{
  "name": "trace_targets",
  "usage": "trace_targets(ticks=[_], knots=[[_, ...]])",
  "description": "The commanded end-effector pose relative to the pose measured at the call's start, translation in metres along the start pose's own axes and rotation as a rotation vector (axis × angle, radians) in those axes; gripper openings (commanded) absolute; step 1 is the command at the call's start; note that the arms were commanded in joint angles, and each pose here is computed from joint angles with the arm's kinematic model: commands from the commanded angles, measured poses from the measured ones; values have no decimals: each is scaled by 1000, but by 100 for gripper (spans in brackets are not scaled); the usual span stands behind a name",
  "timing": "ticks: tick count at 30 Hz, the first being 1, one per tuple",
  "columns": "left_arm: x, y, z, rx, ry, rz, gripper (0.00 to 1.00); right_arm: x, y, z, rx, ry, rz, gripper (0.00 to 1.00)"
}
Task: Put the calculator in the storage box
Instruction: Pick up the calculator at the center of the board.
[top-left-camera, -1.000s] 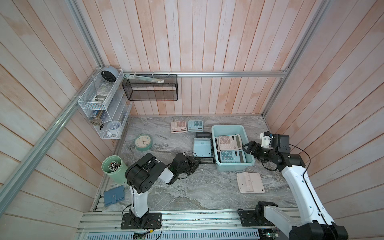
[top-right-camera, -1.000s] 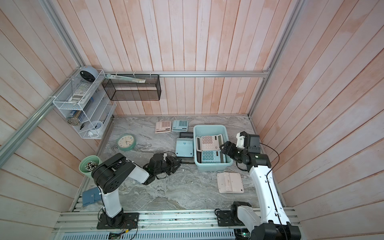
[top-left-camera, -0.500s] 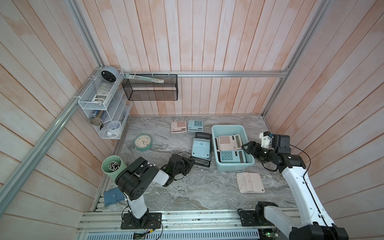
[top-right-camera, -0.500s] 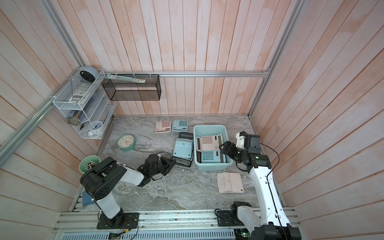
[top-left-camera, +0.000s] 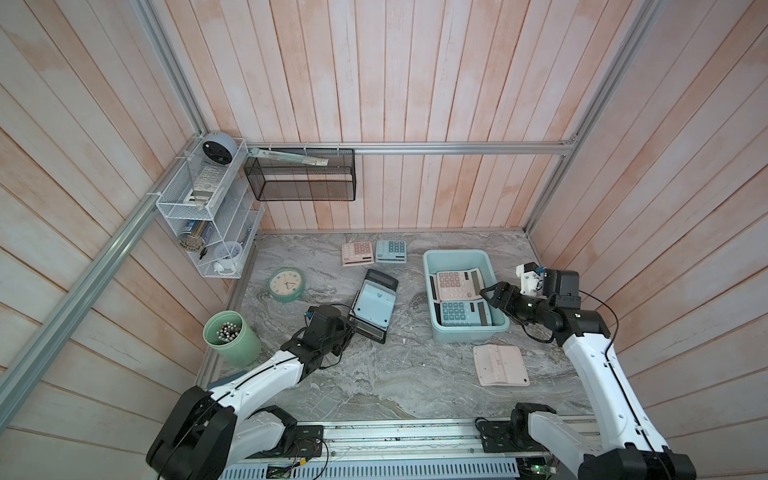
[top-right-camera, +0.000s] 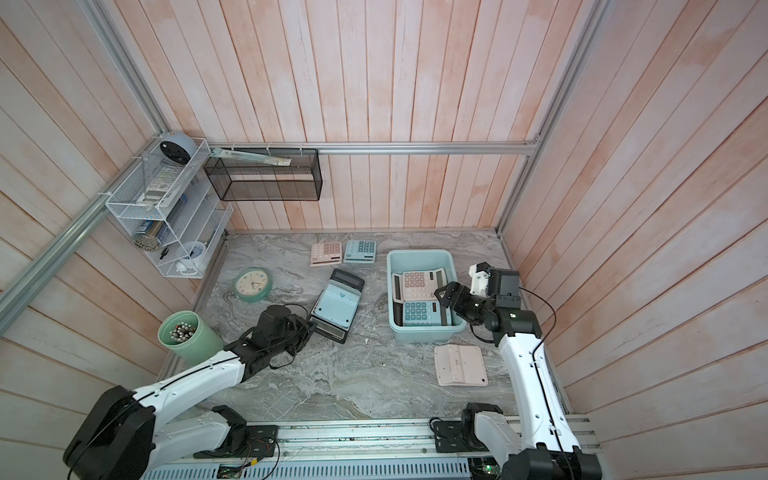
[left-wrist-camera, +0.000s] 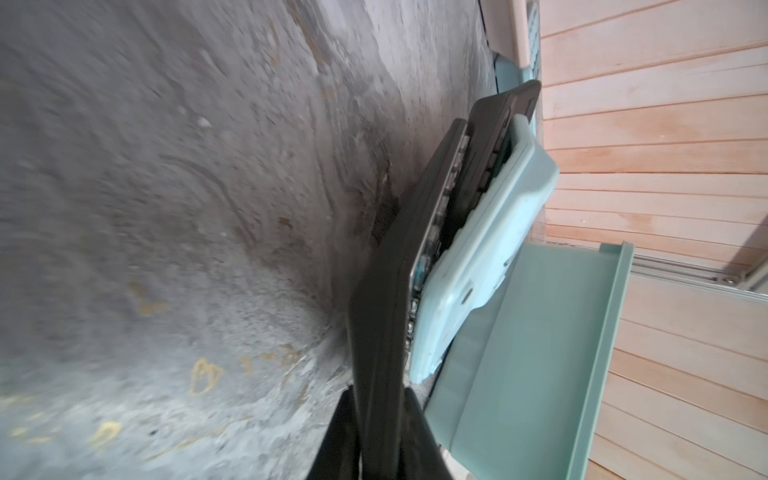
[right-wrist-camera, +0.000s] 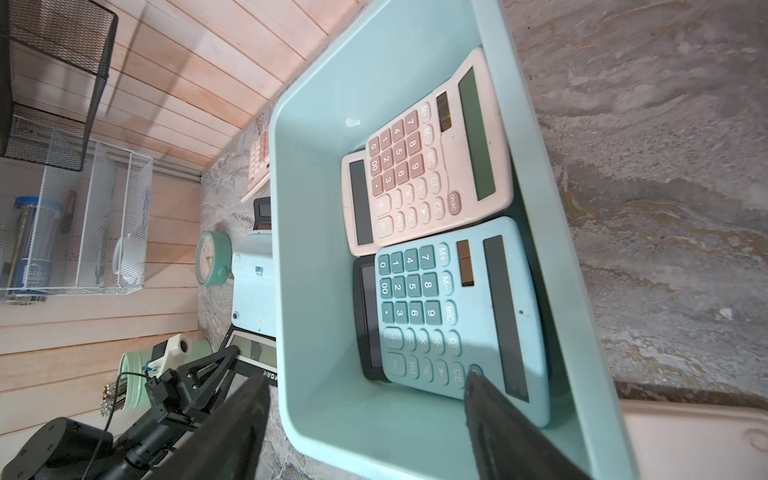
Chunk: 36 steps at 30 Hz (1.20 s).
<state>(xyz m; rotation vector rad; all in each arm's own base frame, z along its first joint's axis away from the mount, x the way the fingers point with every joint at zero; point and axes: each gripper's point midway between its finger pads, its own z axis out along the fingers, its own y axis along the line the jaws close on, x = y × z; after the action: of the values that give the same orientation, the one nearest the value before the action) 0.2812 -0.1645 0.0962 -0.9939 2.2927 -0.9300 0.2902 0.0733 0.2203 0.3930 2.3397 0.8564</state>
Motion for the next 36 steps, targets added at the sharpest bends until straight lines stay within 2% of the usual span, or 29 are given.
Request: trace_targets(ticks=[1,17,25,28,33,36], knots=[[-19,8,-25,-132,-76,148,0,1,7,3,-59,4,12,80],[-64,-19,-109,-314,-243,439,0,5,25,2,-157,32,23,80],[-75,-46,-148,-304,-287,531,0,13,42,2,-207,59,-20,80],[-63,-67,-151,-220,-216,576,0,16,54,4,-248,74,-44,80],[-22,-102,-145,-11,-5,638,0,28,81,9,-339,126,-97,79],[-5,-114,-147,79,77,659,0,38,96,11,-388,164,-133,79]])
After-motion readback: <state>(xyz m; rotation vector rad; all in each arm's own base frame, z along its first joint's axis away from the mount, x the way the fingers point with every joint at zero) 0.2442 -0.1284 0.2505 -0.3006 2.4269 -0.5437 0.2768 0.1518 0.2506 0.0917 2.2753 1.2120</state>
